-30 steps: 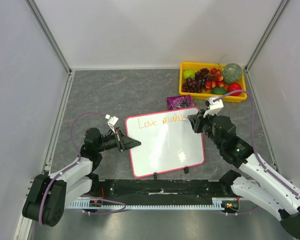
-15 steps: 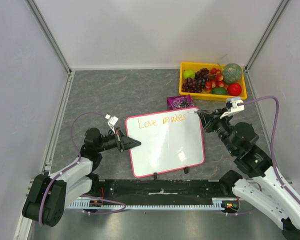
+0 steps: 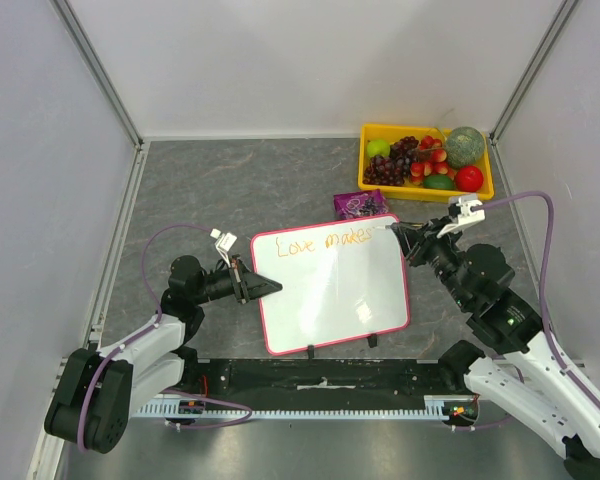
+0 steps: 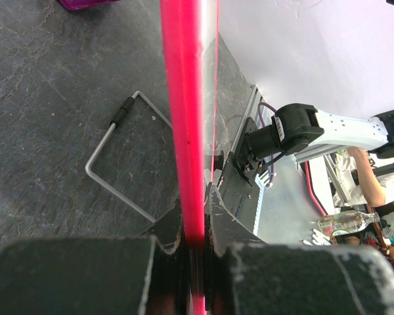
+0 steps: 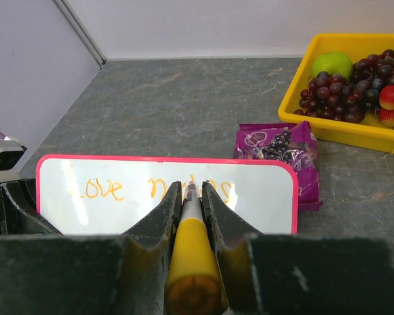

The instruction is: Write a sentence on the whiteboard

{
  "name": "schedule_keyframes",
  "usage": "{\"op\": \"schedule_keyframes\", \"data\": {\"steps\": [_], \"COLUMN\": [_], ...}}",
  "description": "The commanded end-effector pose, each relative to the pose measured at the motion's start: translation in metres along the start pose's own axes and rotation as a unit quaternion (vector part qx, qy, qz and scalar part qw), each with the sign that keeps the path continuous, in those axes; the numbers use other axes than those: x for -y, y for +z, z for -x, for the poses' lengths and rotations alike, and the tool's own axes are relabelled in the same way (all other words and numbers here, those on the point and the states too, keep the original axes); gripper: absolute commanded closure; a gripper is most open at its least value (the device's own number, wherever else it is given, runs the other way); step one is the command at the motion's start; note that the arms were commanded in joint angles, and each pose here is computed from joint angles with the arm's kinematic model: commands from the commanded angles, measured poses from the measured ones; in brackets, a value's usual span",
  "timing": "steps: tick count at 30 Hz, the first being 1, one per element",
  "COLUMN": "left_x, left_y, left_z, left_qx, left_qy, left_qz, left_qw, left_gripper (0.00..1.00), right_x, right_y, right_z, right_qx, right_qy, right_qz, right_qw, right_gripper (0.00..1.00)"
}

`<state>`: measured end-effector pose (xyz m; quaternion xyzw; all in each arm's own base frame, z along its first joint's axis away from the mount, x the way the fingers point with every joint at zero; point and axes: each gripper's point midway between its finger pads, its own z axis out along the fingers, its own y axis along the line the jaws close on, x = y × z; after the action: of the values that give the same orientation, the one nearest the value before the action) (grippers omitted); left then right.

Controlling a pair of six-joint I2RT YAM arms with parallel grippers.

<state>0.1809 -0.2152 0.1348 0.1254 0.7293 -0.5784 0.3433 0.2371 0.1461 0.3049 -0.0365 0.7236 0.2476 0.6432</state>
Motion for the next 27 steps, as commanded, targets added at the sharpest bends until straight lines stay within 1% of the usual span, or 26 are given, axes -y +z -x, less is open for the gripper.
{"op": "schedule_keyframes", "data": {"steps": [1,10,19,27], "left_x": [-0.02,-0.022,-0.023,-0.024], "left_y": [-0.001,0.0,0.0,0.0], "left_z": [-0.005,-0.004,-0.003,-0.004], "left_qx": [-0.001,-0.001,0.0,-0.002], "left_qy": [0.068,0.065,0.066,0.064], "left_qz": [0.032,0.036,0.039,0.038], "left_qw": [0.997,0.997,0.997,0.997], "left_gripper": [0.98,0.98,0.98,0.98], "right_x": [-0.005,-0.011,-0.028,-0.045], "right_y": [-0.001,0.002,0.009,0.018], "right_z": [-0.002,-0.008,-0.02,-0.012], "right_qx": [-0.002,-0.018,-0.041,-0.032], "right_qy": [0.008,-0.002,-0.004,0.012], "right_qz": [0.013,0.031,0.077,0.11], "right_qw": [1.0,0.999,0.996,0.993], "right_gripper": [1.0,1.0,1.0,1.0]}}
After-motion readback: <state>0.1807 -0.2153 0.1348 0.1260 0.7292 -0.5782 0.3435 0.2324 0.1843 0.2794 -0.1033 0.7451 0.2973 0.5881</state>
